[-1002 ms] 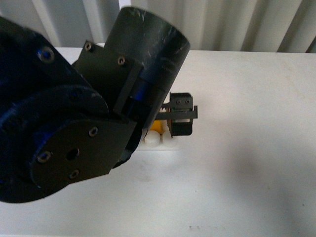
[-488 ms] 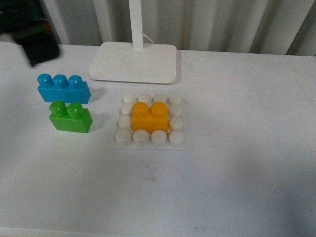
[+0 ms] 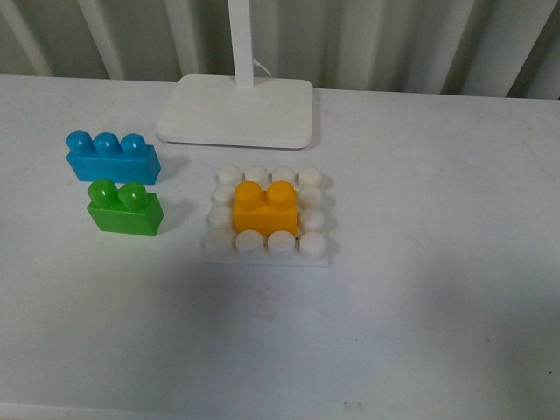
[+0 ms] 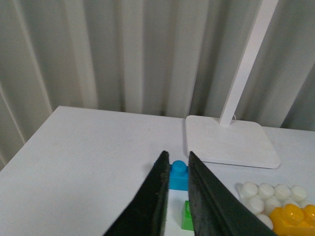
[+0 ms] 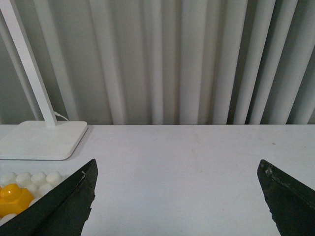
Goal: Insert yellow block into base center
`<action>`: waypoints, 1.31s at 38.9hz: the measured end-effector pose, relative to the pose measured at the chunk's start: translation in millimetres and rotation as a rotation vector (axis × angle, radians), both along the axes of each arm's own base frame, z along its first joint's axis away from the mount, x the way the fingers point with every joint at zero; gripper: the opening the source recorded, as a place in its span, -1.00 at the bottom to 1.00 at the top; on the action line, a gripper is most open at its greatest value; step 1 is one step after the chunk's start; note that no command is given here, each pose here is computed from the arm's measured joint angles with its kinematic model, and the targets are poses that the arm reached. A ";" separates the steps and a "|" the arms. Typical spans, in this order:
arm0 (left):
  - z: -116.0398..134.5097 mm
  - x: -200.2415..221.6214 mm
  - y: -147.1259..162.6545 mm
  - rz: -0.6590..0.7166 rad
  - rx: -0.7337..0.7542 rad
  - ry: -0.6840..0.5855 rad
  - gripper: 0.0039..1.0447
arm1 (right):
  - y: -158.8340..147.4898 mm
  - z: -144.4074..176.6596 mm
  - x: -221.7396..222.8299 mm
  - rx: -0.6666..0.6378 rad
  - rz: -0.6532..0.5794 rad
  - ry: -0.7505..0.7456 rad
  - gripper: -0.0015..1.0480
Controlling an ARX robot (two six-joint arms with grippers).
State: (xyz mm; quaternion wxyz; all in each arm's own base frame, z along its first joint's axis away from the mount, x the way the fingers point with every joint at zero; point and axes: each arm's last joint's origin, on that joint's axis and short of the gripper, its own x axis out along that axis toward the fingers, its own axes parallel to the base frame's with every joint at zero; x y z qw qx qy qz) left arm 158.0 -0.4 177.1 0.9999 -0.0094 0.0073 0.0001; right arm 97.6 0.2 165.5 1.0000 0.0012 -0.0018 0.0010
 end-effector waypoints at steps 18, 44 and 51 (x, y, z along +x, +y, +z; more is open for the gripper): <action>-8.2 -28.9 0.1 -0.002 0.011 -0.024 -0.93 | 0.0 0.0 0.0 0.000 0.002 0.000 0.82; -6.8 -47.4 0.2 -0.002 0.011 -0.029 -0.93 | 0.0 0.0 0.0 0.000 0.001 0.000 0.82; -7.0 -50.2 0.1 -0.002 0.011 -0.029 -0.93 | 0.0 0.0 0.0 0.000 0.001 0.000 0.82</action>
